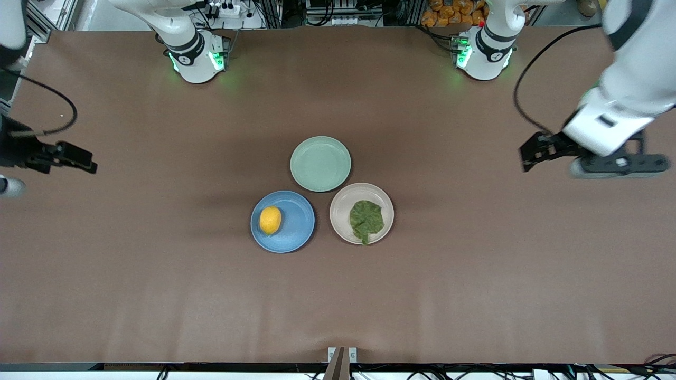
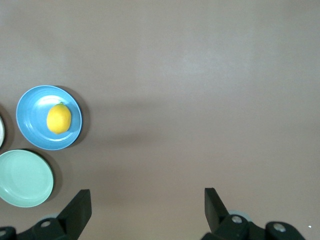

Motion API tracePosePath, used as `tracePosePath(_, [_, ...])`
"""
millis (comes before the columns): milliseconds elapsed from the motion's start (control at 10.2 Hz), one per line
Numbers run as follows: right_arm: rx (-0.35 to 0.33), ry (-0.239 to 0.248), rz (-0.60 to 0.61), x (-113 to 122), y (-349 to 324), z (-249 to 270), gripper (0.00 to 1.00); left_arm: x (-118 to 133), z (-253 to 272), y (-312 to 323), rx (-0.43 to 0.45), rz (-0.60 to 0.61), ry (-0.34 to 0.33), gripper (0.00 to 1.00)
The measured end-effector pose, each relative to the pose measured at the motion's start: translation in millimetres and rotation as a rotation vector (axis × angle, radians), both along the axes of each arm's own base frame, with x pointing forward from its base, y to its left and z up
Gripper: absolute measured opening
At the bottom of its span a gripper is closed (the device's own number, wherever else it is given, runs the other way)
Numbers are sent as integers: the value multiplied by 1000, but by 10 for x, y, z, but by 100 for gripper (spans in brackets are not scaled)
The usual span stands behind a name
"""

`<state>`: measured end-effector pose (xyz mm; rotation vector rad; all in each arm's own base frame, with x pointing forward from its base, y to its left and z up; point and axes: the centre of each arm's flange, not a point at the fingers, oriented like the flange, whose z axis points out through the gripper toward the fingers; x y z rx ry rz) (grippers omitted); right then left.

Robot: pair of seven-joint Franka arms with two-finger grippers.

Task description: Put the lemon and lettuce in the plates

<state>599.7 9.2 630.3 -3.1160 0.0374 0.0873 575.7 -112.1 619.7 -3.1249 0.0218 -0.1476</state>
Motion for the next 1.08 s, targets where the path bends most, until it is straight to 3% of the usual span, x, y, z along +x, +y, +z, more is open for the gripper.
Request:
tracePosePath(294, [6, 46, 8, -228, 26, -25, 100, -213, 223, 90, 11, 12, 12, 100])
tracePosePath(1078, [6, 79, 19, -292, 161, -102, 100, -260, 294, 277, 15, 46, 12, 100])
